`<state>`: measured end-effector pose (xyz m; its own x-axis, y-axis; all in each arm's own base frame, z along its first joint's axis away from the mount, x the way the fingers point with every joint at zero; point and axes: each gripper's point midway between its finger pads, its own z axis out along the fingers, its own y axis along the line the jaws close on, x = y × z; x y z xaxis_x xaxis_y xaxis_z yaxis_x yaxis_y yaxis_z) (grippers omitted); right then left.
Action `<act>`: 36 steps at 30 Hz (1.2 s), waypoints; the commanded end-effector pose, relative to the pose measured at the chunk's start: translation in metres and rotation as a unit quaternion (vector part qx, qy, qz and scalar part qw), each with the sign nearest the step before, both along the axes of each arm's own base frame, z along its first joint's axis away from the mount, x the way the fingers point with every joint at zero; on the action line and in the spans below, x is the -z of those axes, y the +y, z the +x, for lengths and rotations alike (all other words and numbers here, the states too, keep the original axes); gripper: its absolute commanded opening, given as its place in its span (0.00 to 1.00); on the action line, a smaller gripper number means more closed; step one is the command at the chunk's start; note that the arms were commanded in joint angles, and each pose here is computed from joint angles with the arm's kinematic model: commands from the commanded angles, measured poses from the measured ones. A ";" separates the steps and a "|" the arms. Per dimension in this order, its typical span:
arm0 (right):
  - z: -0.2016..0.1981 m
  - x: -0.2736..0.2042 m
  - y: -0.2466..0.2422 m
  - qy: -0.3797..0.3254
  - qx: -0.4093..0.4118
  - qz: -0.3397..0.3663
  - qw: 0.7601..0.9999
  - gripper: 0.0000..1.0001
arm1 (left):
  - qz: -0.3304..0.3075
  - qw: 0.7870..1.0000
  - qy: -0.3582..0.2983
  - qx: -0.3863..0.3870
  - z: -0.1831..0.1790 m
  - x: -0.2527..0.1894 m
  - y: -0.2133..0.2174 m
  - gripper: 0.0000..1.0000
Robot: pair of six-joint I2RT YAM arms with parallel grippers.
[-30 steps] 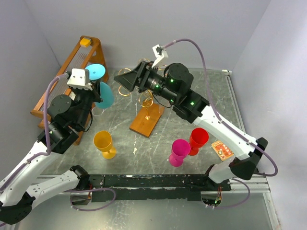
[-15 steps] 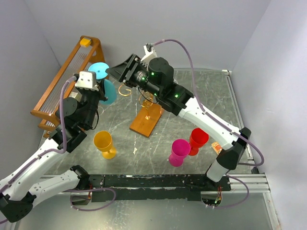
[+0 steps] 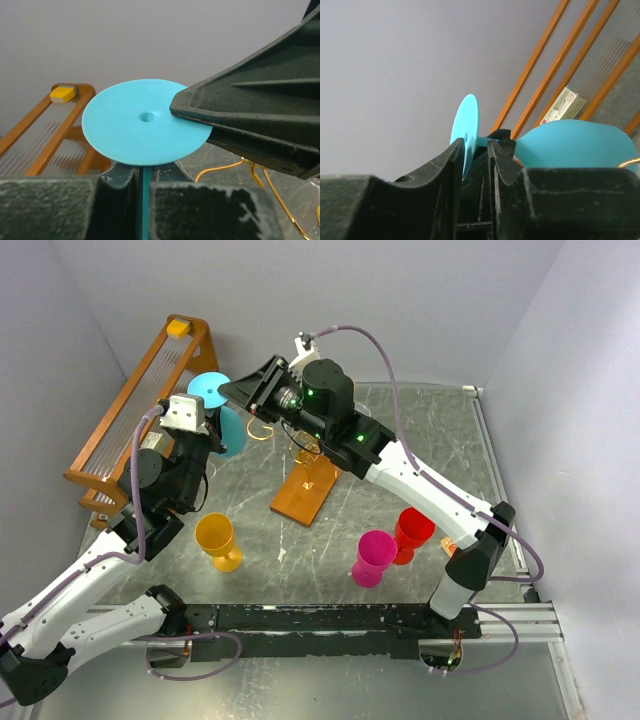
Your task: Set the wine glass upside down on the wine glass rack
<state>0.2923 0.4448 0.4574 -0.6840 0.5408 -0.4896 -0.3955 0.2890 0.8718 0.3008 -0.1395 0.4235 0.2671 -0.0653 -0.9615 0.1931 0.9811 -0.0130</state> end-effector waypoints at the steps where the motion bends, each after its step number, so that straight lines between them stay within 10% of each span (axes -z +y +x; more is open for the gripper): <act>1: -0.004 -0.008 0.002 0.011 -0.006 0.033 0.999 0.23 | -0.005 0.999 -0.040 0.019 -0.009 -0.018 0.000 0.07; 8: -0.006 -0.002 0.011 0.038 -0.024 0.051 0.998 0.00 | 0.003 0.999 -0.030 0.016 -0.011 -0.013 0.002 0.07; 19: -0.002 -0.011 0.018 0.041 -0.028 0.068 0.996 0.00 | -0.008 0.999 0.032 0.008 -0.025 0.010 0.019 0.45; 36: 0.022 -0.001 0.036 0.039 -0.025 0.067 0.997 0.00 | -0.042 0.997 0.053 0.026 -0.073 0.000 0.051 0.73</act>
